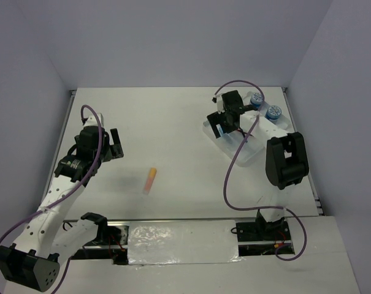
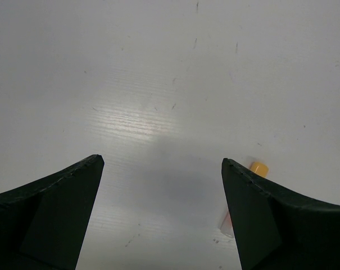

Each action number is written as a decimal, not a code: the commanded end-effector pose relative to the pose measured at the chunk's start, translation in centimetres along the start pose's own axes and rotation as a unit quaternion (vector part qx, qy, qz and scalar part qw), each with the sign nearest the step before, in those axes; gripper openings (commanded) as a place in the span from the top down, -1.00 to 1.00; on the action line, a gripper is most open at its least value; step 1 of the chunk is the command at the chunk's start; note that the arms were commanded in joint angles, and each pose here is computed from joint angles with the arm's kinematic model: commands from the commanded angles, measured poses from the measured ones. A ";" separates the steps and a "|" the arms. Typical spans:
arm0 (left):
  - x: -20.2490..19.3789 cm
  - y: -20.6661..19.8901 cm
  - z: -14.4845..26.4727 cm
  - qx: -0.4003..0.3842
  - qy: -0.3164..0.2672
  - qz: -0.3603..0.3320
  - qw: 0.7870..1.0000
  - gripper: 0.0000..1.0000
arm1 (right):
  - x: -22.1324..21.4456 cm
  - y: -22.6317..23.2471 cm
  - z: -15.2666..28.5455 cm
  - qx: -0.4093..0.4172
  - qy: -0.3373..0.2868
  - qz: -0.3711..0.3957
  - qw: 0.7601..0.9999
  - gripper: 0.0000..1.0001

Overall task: Sort the stationery into containers
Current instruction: Place the pen in the storage box, then pick up the pen from the center of the board.

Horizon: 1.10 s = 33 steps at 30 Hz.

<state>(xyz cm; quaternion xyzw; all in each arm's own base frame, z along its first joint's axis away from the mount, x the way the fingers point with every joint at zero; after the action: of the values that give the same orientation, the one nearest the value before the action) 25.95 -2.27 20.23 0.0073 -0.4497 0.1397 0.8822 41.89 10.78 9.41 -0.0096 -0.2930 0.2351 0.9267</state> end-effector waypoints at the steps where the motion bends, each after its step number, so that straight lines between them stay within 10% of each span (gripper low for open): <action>1: 0.8 -0.1 0.0 -0.003 -0.013 0.001 1.000 -0.99 | 1.8 0.8 2.0 0.001 -0.036 -0.006 0.999 -0.99; 6: 1.1 0.7 0.2 0.018 -0.022 0.013 1.000 -0.99 | 5.2 6.2 5.6 -0.022 -0.107 -0.017 0.994 -1.00; 11: 2.7 4.2 1.5 0.091 -0.064 0.061 0.992 -0.99 | 7.6 23.2 8.7 0.133 -0.234 -0.016 0.963 -0.99; 16: 3.6 6.5 3.4 0.128 -0.114 0.100 0.980 -0.99 | 6.5 32.3 6.2 0.101 -0.167 -0.075 0.978 -0.97; 33: 3.3 4.7 2.8 0.078 -0.098 0.083 0.989 -0.99 | -0.2 37.7 3.9 -0.037 -0.134 -0.186 0.973 -0.85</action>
<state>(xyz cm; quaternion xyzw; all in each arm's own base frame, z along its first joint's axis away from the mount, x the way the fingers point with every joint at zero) 23.92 2.95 23.01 0.0670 -0.5018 0.2459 0.8266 23.47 43.93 7.95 0.0506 -0.4218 0.0787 0.9019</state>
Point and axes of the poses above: each gripper's point midway between its finger pads, its own z axis back along the fingers, its own y axis along the line the jaws close on, x = y × z, the point moved 1 cm from there along z, back along the fingers, and after that the axes turned 3 degrees about z, right-handed, at the moved point
